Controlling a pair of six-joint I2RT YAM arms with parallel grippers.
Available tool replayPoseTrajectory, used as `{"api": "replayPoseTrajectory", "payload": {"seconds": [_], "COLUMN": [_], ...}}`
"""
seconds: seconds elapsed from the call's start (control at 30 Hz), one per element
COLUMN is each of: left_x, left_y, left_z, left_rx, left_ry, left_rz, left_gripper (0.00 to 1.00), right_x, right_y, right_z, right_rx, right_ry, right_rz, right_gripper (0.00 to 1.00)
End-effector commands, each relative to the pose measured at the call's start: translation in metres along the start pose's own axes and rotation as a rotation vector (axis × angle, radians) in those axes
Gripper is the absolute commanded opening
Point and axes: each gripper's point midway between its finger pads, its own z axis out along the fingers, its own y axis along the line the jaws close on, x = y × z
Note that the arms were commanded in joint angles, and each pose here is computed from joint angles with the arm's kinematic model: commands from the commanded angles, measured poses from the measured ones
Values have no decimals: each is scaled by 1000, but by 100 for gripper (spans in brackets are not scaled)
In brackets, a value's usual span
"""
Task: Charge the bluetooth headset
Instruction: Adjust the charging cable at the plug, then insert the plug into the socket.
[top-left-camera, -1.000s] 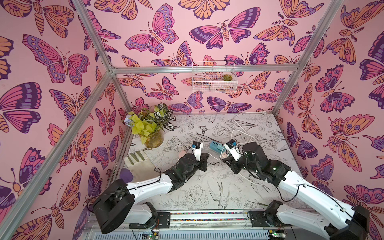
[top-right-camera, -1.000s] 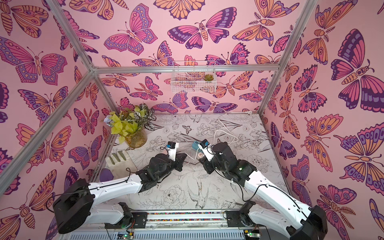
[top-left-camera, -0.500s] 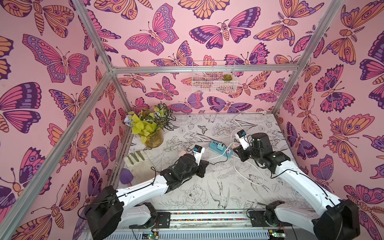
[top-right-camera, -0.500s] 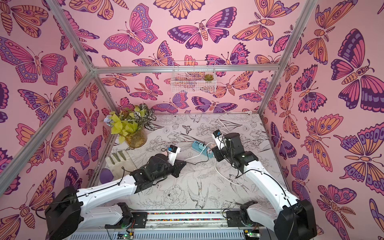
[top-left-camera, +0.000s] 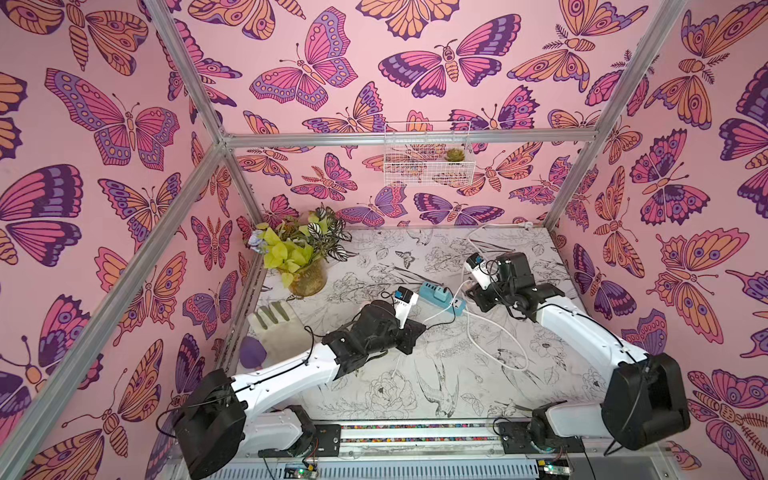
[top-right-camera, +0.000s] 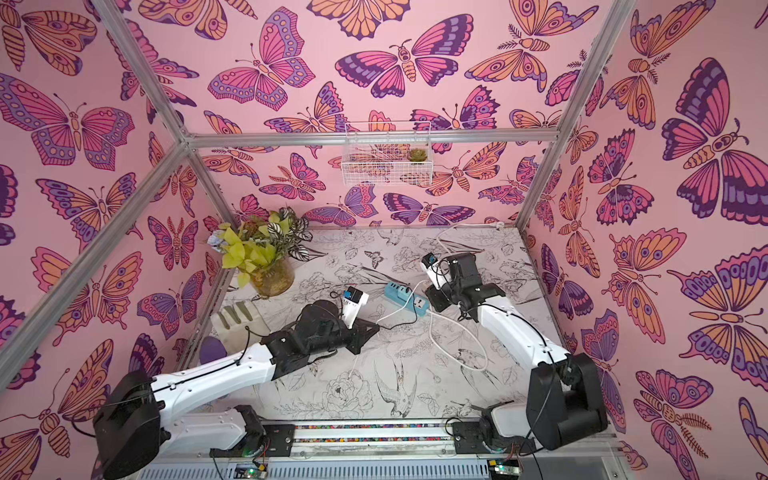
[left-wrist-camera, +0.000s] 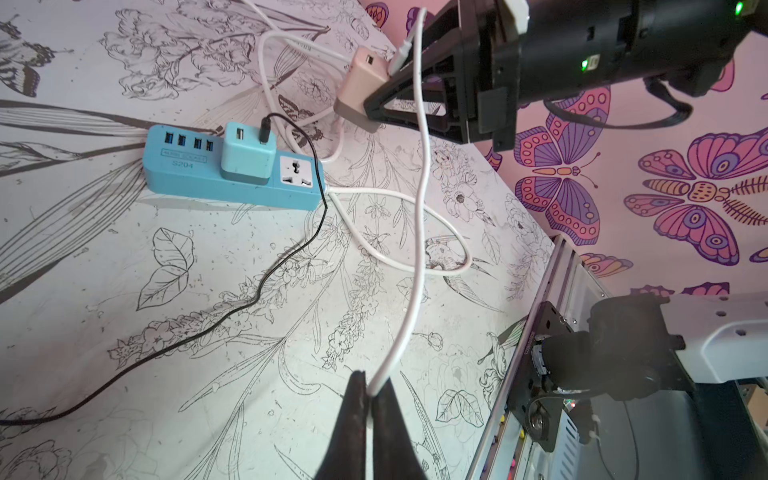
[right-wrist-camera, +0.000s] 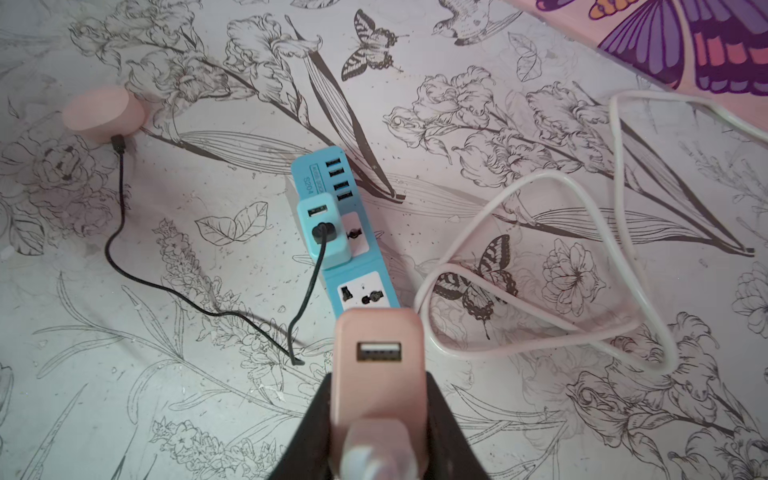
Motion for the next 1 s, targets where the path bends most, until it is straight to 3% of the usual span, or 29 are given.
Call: {"api": "replayPoseTrajectory", "payload": {"seconds": [0.0, 0.4, 0.97], "left_x": [6, 11, 13], "left_y": [-4, 2, 4], "left_z": [1, 4, 4], "left_rx": [15, -9, -13], "left_ry": [39, 46, 51], "left_rz": [5, 5, 6], "left_gripper": [0, 0, 0], "right_x": [-5, 14, 27], "right_y": [-6, 33, 27], "right_z": [6, 36, 57], "right_rx": [2, -185, -172], "right_ry": [-12, 65, 90], "right_rz": [-28, -87, -162], "right_gripper": [10, 10, 11]}}
